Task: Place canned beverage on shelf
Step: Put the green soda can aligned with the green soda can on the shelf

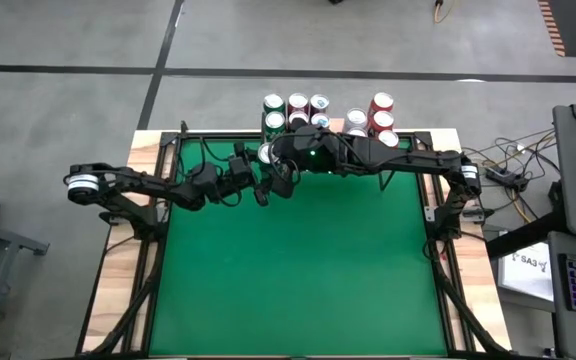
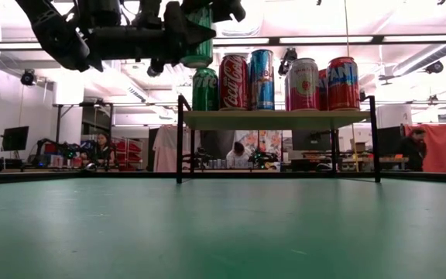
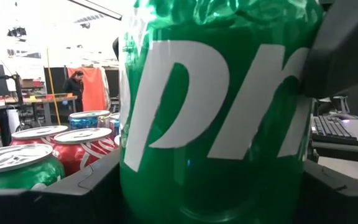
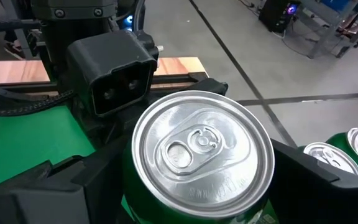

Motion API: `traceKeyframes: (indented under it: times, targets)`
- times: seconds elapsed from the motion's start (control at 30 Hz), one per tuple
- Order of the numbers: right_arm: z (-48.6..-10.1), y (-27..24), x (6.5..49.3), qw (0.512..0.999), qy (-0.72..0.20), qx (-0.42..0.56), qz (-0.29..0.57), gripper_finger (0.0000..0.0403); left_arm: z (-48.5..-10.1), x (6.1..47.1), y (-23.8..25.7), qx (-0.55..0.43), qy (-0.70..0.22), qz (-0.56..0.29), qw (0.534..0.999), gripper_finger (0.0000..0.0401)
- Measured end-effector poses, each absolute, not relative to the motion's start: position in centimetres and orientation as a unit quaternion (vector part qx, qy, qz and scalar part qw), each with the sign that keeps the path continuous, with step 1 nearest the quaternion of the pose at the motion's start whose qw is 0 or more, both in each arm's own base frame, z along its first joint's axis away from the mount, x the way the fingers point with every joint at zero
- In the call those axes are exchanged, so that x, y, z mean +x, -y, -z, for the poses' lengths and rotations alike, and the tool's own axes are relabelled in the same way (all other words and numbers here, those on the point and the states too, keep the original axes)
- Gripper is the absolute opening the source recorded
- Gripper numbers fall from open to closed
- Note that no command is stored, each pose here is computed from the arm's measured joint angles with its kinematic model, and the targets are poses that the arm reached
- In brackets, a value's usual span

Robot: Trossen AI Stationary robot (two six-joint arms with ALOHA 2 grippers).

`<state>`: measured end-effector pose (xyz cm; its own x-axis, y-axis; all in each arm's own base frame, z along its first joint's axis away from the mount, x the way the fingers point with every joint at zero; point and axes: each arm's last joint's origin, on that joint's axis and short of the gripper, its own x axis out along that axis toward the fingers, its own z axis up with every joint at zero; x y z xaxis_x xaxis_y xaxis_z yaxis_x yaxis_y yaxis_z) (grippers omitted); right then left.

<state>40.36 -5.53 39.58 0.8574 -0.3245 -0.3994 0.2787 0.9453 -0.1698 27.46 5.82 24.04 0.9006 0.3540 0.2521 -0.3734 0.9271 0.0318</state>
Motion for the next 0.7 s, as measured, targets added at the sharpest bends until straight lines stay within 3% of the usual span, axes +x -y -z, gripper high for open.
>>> traceKeyframes:
  times: [0.4, 0.7]
  targets:
    - [-39.76, 5.7, 40.31, 0.963, -0.215, -0.054, 0.152, 0.0295, -24.13, 27.39, -5.81, 0.033, 0.122, -0.188, 0.974, 0.0291]
    - [-39.76, 5.94, 40.21, 0.962, -0.219, -0.065, 0.153, 0.0295, -24.5, 27.05, -5.73, 0.019, 0.114, -0.182, 0.977, 0.0392]
